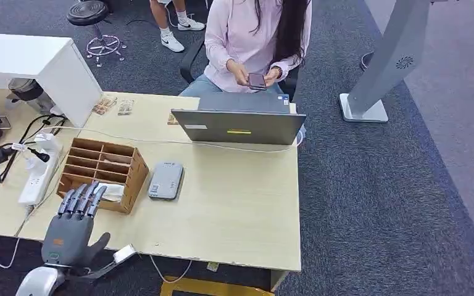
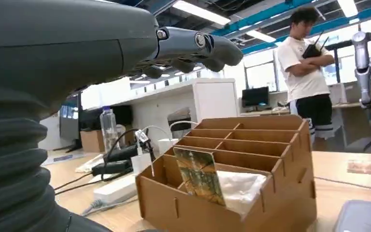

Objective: Pass the card to the sensor for recognition and then transmit it.

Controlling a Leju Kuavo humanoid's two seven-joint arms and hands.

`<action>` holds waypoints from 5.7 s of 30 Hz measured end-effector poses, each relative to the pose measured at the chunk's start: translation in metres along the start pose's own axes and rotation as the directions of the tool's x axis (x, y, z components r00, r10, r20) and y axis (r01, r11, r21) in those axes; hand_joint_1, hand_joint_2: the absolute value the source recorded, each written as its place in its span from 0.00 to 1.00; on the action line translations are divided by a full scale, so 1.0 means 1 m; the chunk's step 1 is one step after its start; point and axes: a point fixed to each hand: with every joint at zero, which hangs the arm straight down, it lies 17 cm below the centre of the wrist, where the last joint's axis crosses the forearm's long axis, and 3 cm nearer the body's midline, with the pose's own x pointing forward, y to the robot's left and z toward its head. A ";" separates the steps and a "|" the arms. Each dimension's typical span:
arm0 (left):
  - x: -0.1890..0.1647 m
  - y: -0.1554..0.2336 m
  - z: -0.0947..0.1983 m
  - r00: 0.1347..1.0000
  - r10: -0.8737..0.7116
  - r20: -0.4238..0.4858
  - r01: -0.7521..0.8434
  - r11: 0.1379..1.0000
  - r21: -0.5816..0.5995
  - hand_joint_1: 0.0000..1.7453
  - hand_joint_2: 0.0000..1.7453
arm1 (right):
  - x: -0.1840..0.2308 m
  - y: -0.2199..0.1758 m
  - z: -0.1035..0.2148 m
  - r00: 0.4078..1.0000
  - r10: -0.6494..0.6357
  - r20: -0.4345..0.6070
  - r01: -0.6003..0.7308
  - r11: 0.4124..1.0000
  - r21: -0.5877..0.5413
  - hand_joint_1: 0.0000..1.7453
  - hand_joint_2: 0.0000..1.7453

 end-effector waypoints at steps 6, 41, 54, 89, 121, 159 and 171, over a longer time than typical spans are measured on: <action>-0.014 -0.006 0.000 0.999 -0.010 -0.037 0.009 0.999 -0.034 0.00 1.00 | 0.001 0.001 0.000 1.000 0.004 0.004 -0.004 1.000 0.005 0.00 1.00; -0.055 -0.041 -0.032 0.987 -0.020 -0.158 0.002 0.994 -0.113 0.00 1.00 | 0.001 0.004 0.001 0.998 0.069 0.012 -0.069 0.997 0.021 0.00 1.00; -0.058 -0.036 -0.039 0.986 -0.001 -0.166 -0.015 0.995 -0.098 0.00 1.00 | 0.000 0.006 0.001 0.996 0.085 0.007 -0.085 0.996 0.031 0.00 1.00; -0.061 -0.037 -0.051 0.985 -0.004 -0.173 -0.016 0.994 -0.112 0.00 1.00 | 0.003 0.008 0.002 0.995 0.102 0.023 -0.103 0.994 0.032 0.00 1.00; -0.055 -0.049 -0.046 0.985 0.044 -0.169 -0.066 0.989 -0.129 1.00 1.00 | 0.005 0.009 0.002 0.993 0.109 0.036 -0.111 0.993 0.037 0.00 0.00; 0.021 0.099 -0.091 0.991 0.104 0.084 -0.125 0.946 0.300 1.00 1.00 | 0.008 0.011 0.003 0.992 0.118 0.042 -0.120 0.992 0.042 0.00 0.00; -0.008 0.103 -0.159 0.997 0.071 0.015 -0.072 0.945 0.319 1.00 1.00 | 0.011 0.010 0.003 0.988 0.148 0.048 -0.150 0.988 0.046 0.00 0.00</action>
